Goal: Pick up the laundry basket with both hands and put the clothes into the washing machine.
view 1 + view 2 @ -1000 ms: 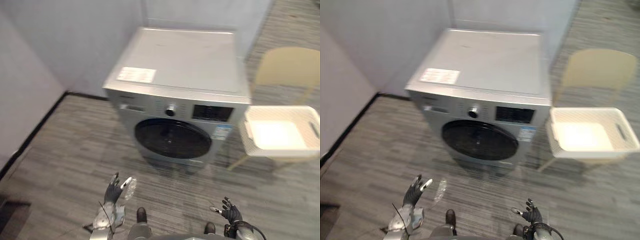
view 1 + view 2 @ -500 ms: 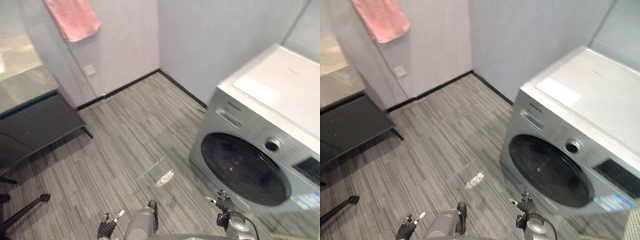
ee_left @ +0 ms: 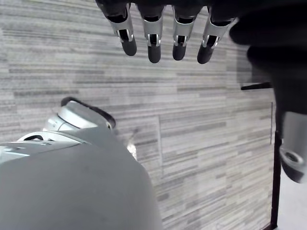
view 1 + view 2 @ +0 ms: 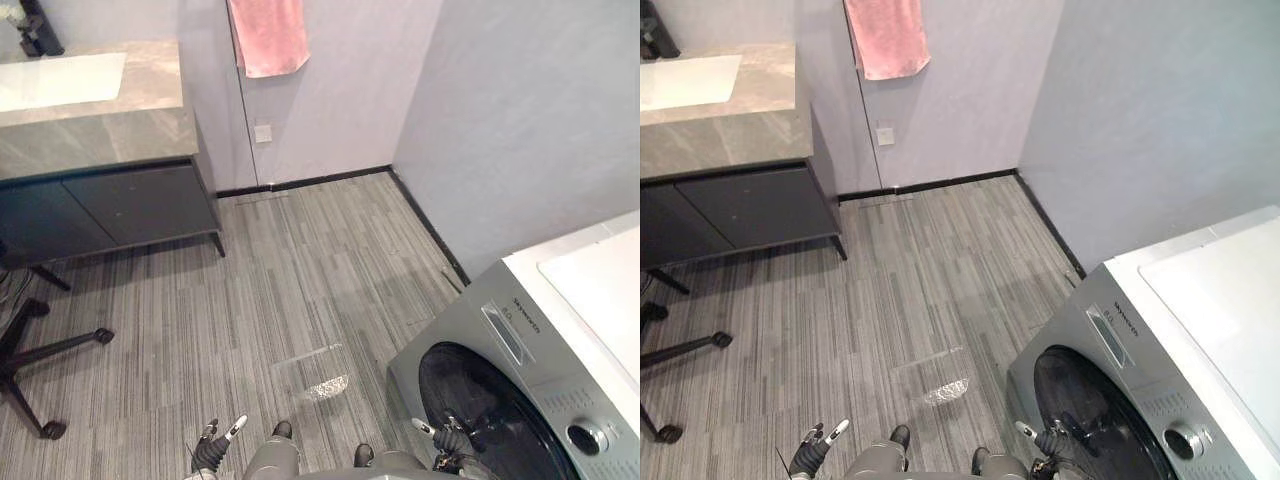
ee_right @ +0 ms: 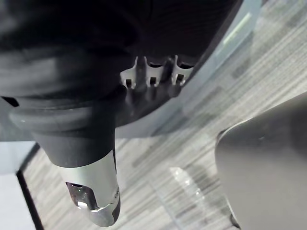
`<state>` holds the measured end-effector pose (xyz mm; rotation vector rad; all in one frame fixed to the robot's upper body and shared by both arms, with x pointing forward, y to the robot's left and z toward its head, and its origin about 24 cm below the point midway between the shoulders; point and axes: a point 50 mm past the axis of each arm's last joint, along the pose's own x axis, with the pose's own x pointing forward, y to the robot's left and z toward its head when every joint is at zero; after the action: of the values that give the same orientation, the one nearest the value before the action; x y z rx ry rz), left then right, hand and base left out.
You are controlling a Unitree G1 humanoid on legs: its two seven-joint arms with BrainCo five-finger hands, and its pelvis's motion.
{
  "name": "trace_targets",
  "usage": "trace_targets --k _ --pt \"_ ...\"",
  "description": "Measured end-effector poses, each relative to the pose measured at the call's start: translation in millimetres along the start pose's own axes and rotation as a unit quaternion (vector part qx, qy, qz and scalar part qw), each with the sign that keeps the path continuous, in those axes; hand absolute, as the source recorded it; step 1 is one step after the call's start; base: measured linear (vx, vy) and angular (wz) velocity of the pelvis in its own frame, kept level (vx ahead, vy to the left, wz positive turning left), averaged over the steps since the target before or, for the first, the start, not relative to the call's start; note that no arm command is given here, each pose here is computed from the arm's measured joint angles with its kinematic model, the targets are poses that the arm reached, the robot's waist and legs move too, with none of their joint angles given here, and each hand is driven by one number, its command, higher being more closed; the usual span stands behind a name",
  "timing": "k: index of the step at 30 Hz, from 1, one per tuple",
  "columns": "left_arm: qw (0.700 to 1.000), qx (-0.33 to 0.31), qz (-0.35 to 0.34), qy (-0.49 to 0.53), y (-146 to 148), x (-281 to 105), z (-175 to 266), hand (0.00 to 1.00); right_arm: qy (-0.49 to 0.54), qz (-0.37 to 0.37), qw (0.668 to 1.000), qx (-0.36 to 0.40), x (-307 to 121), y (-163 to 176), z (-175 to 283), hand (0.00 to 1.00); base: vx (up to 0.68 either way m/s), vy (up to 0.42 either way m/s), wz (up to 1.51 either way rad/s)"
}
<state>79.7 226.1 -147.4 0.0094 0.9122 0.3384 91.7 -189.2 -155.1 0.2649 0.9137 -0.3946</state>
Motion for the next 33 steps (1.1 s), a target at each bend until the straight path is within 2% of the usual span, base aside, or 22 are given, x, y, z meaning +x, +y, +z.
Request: trace_targets --k 11,14,20,22,26,33 --pt "0.999 -0.033 0.035 0.009 13 -1 -3 0.00 0.012 0.017 1.000 0.011 -3 12 -9 0.00 0.05 -0.111 0.46" --pt "0.999 -0.037 0.019 0.028 -1 -3 -12 0.00 0.002 0.015 1.000 -0.015 0 5 -1 0.00 -0.17 0.283 0.33" --pt "0.999 -0.028 0.031 0.029 10 -4 -14 0.00 0.013 0.036 0.999 -0.029 -5 17 -12 0.00 0.00 0.154 0.00" --pt "0.999 -0.030 0.024 0.033 4 -7 -18 0.00 0.009 0.030 0.998 -0.047 -7 7 -11 0.00 0.11 0.156 0.07" --pt "0.999 -0.020 0.025 0.042 7 -7 -21 0.00 0.014 0.052 0.995 -0.083 -2 12 -7 0.00 0.19 0.169 -0.03" --pt "0.999 -0.021 0.025 0.039 6 -5 -18 0.00 0.015 0.053 0.995 -0.084 -1 13 -5 0.00 0.18 -0.061 0.17"
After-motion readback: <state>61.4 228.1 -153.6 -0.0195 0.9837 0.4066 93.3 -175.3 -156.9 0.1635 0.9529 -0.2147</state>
